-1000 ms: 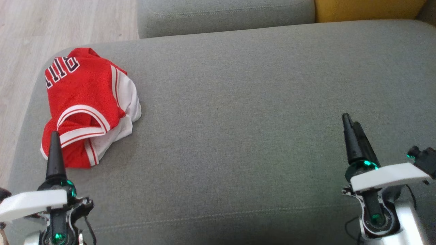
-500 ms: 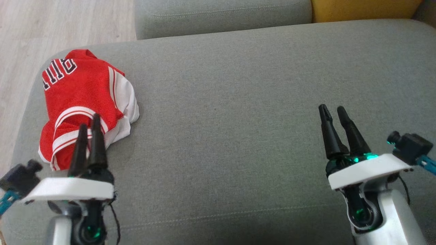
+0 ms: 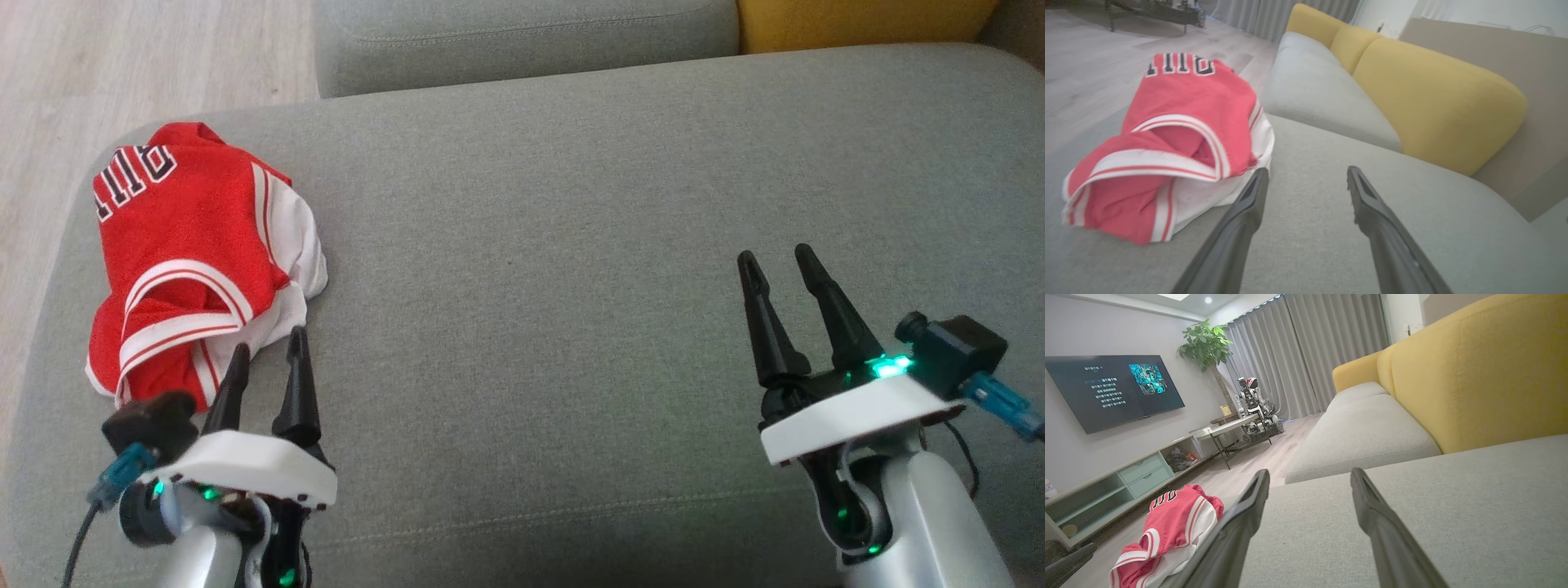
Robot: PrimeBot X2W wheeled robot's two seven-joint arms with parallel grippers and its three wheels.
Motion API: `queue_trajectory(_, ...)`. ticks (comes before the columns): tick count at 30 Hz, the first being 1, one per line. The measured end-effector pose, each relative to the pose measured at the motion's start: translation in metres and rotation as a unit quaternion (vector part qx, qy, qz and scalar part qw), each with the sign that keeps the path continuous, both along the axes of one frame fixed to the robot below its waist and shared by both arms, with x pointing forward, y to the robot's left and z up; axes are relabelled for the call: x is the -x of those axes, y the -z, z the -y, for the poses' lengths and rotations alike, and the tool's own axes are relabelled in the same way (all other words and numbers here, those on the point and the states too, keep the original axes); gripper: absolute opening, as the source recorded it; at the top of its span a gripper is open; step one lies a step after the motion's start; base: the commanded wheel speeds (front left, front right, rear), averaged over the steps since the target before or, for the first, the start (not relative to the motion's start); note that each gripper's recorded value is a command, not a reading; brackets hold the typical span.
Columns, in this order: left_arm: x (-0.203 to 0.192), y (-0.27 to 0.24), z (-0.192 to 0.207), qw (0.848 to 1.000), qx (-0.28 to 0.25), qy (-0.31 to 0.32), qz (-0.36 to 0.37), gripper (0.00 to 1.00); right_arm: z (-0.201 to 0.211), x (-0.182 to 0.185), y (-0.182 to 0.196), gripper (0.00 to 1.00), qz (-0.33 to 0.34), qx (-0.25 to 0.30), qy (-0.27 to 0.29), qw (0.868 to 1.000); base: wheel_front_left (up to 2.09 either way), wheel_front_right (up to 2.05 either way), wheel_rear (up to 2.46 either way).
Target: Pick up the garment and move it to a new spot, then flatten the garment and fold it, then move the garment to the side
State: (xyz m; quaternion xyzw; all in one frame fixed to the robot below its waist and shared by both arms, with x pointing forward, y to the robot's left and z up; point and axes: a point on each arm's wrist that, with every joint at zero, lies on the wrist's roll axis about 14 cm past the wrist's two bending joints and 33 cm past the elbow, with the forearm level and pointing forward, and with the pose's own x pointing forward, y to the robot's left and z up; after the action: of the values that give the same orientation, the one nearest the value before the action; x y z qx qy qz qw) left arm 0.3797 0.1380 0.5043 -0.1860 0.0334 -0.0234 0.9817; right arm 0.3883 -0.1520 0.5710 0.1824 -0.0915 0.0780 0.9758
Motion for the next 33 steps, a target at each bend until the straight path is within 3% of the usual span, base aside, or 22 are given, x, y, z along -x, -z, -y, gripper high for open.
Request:
queue_trajectory(7,0.000,0.001,0.003,0.998,-0.055,-0.001,0.006,1.00,-0.003,0.001,-0.001,1.00,0.008,0.033,0.001,0.999,0.00,0.00,0.00)
queue_trajectory(18,0.000,-0.031,0.026,0.987,-0.141,0.014,0.081,1.00,-0.003,0.003,-0.008,1.00,0.033,0.086,0.010,0.996,0.00,0.00,0.00)
queue_trajectory(33,0.006,-0.029,0.043,0.979,-0.174,0.040,0.101,1.00,-0.003,0.005,0.007,1.00,0.024,0.132,0.015,0.991,0.00,0.00,0.00)
